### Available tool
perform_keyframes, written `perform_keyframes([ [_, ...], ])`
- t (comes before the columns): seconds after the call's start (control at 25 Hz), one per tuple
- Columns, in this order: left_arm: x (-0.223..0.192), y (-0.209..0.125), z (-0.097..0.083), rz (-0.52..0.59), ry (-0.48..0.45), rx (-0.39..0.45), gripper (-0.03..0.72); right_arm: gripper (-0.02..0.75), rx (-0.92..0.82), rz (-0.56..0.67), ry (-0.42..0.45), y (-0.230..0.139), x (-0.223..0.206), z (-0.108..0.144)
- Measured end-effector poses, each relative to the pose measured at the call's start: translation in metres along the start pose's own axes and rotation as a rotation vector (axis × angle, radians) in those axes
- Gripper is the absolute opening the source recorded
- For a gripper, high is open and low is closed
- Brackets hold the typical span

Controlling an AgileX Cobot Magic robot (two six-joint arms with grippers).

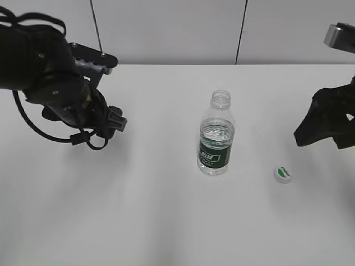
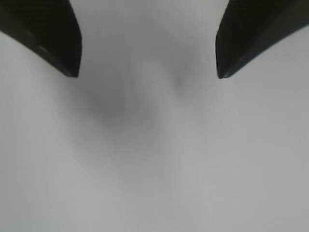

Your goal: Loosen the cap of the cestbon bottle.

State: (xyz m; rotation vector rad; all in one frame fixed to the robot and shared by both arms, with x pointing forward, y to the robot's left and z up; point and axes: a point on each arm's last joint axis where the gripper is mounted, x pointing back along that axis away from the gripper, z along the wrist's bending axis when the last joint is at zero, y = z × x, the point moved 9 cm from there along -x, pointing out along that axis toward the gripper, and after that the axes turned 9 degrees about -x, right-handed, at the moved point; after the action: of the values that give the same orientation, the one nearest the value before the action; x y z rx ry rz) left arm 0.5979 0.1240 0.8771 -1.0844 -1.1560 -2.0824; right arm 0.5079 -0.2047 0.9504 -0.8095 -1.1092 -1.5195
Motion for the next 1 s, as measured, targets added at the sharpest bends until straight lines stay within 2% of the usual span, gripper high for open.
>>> perform_keyframes([
  [0.2, 0.046, -0.002, -0.002, 0.012, -0.077, 0.048, 0.624, 0.588, 0.004, -0.036, 0.023, -0.023, 0.016, 0.004],
  [0.36, 0.091, -0.003, 0.008, -0.013, -0.126, 0.071, 0.611, 0.588, 0.034, -0.082, 0.040, -0.041, 0.037, 0.010],
  [0.52, 0.134, -0.013, 0.019, -0.056, -0.160, 0.036, 0.602, 0.588, 0.082, -0.174, 0.065, -0.056, 0.069, 0.020],
  [0.72, 0.181, -0.044, 0.031, -0.135, -0.202, -0.037, 0.585, 0.588, 0.155, -0.293, 0.082, -0.089, 0.099, 0.024],
  [1.0, 0.236, -0.100, 0.052, -0.329, -0.217, -0.004, 0.583, 0.588, 0.223, -0.391, 0.095, -0.139, 0.112, 0.021],
])
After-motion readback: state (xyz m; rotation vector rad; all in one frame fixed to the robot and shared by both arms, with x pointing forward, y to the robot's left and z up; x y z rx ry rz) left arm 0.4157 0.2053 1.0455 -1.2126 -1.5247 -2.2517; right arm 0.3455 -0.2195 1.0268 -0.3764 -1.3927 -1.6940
